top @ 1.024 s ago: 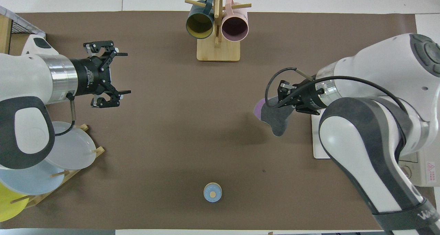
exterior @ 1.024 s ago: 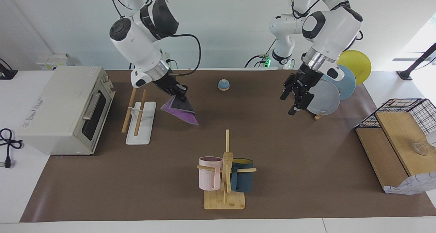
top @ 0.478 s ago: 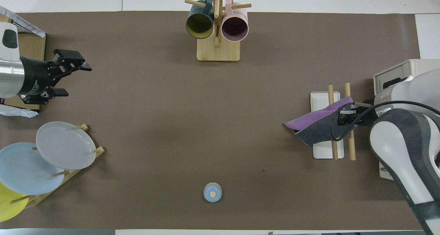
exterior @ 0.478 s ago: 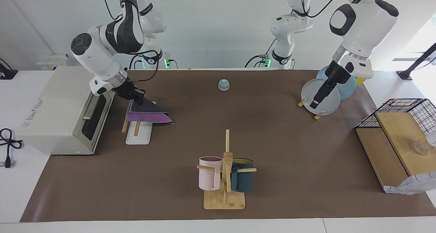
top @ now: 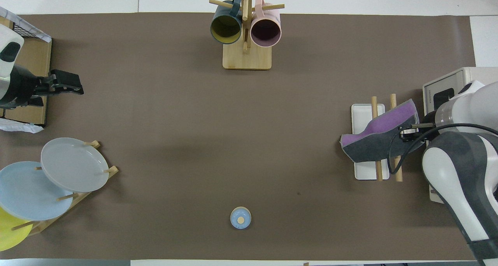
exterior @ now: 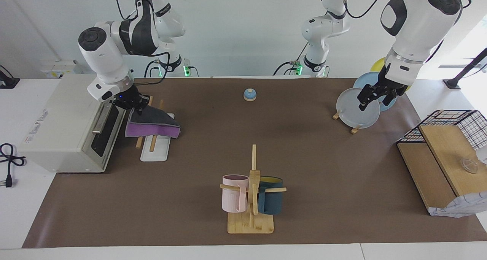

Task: Fold towel and hang on rack
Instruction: 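Drape the towel over the dowels and open the right gripper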

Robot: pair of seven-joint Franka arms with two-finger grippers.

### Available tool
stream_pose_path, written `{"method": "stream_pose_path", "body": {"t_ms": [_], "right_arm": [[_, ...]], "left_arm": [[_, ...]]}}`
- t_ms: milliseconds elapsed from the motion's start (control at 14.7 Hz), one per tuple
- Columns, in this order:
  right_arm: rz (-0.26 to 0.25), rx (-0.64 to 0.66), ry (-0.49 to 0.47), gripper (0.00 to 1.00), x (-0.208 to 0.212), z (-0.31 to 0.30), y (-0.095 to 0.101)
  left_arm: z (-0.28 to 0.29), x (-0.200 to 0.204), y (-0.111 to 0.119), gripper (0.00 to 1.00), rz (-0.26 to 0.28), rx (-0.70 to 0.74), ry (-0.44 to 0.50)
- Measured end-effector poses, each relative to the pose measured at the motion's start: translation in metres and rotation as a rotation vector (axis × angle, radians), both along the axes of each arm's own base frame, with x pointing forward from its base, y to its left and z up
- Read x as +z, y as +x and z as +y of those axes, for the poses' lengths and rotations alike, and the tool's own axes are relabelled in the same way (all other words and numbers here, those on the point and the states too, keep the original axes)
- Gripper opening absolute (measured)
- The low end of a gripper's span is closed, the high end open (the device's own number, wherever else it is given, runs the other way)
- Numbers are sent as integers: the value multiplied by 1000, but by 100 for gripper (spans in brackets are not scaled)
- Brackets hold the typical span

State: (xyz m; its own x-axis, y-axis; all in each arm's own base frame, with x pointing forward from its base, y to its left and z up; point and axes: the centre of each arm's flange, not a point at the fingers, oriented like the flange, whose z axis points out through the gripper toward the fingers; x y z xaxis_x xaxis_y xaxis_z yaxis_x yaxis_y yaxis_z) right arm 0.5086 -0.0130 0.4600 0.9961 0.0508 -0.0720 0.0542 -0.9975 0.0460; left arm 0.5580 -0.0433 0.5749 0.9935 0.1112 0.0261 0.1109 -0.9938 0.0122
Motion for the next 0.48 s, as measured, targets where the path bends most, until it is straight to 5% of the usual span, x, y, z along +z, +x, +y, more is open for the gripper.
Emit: {"method": "stream_pose_path", "body": {"t_ms": [205,478], "right_arm": [[-4,8,-15,2,3,-10,-1],[-1,-10,-15,2,2,-20,-2]], "left_arm": [[2,-6,-7,100,62,-38,2],[-14,-4,-8,100,61,-66,3]]}}
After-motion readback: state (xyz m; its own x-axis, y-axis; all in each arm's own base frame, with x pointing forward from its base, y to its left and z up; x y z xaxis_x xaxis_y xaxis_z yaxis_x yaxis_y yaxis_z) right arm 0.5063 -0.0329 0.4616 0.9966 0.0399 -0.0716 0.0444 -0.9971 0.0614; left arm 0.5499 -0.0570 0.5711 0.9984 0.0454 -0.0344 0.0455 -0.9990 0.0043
